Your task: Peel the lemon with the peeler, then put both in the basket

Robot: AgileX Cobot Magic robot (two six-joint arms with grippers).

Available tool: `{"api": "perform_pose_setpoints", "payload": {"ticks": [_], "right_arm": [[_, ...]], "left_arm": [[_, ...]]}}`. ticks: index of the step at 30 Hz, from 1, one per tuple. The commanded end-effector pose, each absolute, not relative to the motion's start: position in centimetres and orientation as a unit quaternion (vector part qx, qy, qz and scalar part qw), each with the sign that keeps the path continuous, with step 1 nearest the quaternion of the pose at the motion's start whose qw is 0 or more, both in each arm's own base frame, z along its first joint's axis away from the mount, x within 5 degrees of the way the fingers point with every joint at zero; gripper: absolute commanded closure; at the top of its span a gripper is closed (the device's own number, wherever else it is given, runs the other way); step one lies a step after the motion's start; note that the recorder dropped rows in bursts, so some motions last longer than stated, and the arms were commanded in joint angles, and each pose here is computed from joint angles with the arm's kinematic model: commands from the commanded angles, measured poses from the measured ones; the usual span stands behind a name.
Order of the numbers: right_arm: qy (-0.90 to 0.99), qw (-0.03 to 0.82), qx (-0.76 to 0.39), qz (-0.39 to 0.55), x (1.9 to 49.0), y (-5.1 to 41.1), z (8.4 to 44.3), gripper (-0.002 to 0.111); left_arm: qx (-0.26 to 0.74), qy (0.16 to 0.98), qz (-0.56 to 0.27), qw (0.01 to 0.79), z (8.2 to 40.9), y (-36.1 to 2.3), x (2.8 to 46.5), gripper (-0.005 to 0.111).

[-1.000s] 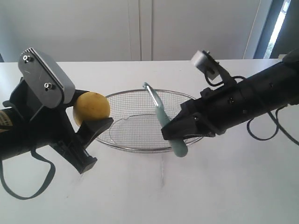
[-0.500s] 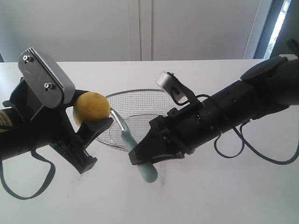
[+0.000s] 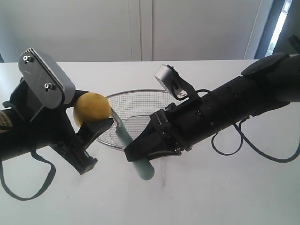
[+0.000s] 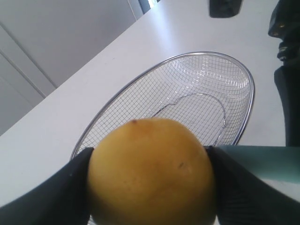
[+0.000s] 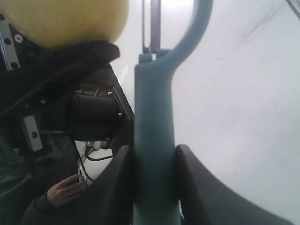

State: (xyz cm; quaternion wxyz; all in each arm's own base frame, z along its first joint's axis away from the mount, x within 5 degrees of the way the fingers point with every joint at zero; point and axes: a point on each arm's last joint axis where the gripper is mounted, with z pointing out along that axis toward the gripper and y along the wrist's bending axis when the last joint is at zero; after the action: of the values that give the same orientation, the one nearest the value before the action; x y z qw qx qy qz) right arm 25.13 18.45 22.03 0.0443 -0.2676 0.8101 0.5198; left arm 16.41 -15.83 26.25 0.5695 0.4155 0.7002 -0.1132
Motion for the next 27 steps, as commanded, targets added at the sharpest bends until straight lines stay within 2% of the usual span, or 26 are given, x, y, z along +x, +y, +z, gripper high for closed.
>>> {"api": "perform_pose_setpoints", "payload": {"ticks": [1, 12, 27], "right_arm": [[0.797, 0.054, -0.275, 0.535, 25.1, 18.7, 22.7, 0.108], [0.793, 0.067, -0.282, 0.536, 25.2, 18.8, 23.4, 0.108], [0.777, 0.112, -0.314, 0.534, 24.3, 18.4, 26.4, 0.108]], "left_arm": [[0.413, 0.695, -0.114, 0.577, 26.4, -15.8, 16.4, 0.107], [0.413, 0.695, -0.114, 0.577, 26.4, -15.8, 16.4, 0.107], [0.413, 0.695, -0.114, 0.577, 26.4, -15.8, 16.4, 0.107]]}}
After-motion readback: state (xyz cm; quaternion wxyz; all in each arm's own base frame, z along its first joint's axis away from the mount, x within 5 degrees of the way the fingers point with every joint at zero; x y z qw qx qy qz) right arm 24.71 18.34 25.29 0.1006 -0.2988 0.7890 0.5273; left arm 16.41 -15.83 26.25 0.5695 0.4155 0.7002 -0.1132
